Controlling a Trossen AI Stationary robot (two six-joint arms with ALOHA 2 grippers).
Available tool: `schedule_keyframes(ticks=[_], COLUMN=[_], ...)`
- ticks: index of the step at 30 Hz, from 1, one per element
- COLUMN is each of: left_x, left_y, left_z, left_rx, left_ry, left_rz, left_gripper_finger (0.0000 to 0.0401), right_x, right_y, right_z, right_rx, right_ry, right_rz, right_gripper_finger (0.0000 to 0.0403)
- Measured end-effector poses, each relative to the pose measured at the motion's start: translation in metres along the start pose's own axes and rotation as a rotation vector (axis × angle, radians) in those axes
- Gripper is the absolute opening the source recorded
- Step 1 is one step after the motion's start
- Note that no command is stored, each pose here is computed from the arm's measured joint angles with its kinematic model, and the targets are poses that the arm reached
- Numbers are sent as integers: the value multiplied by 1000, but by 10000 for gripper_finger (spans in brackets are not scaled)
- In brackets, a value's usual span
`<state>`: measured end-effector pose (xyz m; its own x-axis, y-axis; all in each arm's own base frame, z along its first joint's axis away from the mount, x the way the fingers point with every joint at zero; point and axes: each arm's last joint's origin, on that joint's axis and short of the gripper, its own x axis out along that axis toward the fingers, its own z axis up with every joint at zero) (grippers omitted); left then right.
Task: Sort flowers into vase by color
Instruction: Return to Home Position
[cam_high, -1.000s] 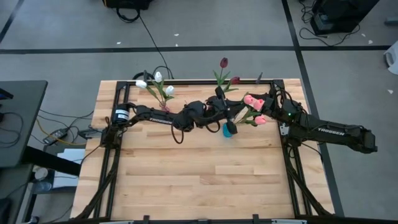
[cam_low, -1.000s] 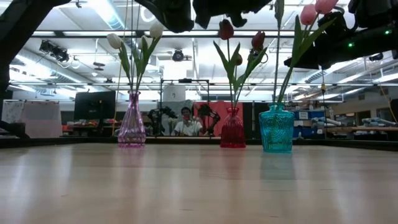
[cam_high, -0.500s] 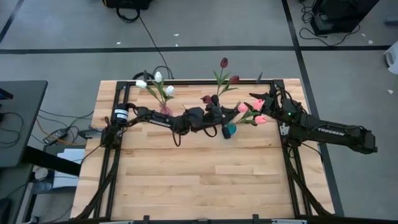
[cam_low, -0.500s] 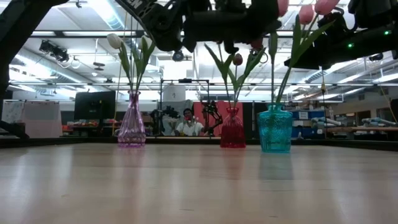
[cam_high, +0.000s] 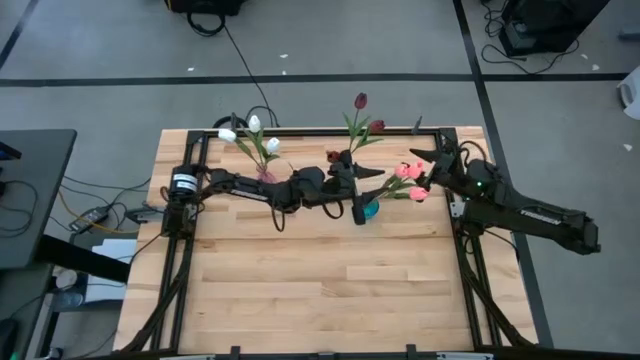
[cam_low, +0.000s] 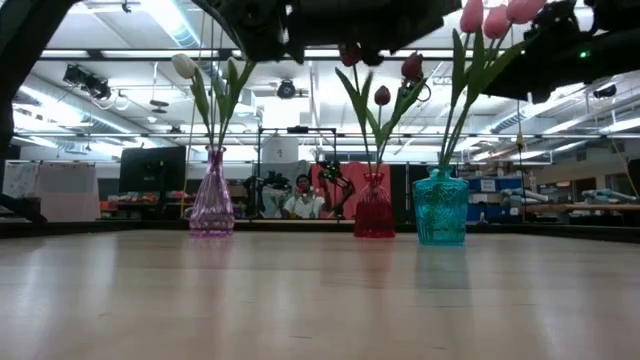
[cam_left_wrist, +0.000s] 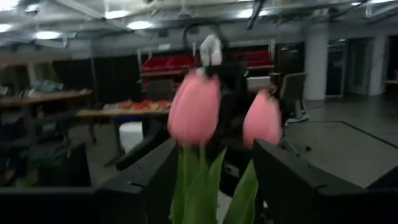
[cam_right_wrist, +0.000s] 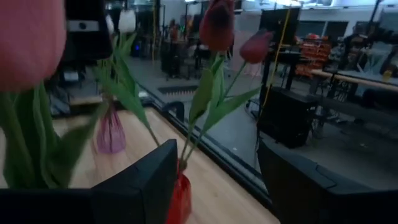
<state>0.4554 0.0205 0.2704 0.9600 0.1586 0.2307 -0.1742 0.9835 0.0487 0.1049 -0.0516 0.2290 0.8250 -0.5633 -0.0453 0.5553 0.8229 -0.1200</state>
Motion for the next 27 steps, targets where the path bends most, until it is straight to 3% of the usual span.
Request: schedule_keyframes(ticks=[6,9,17,27], left_x=[-11,-22,-89,-185], left_y=[-5,-6,-16,2], left_z=[34,55,87,70], left_rx=[132,142,125,20], left_ry=[94,155,119,165], left_rz=[-46,-67,-133,-57], left_gripper_finger=[217,213,199,195], right_x=[-12,-17,-27,-22], right_y=[-3,-4,-5,-1], right_z=[-1,-4,-15,-44], right_rx=[126,165,281,371], right_ry=[1,18,-31,-119], right_rz=[-46,-55,-49,-54], right_gripper_finger=[226,221,208,206])
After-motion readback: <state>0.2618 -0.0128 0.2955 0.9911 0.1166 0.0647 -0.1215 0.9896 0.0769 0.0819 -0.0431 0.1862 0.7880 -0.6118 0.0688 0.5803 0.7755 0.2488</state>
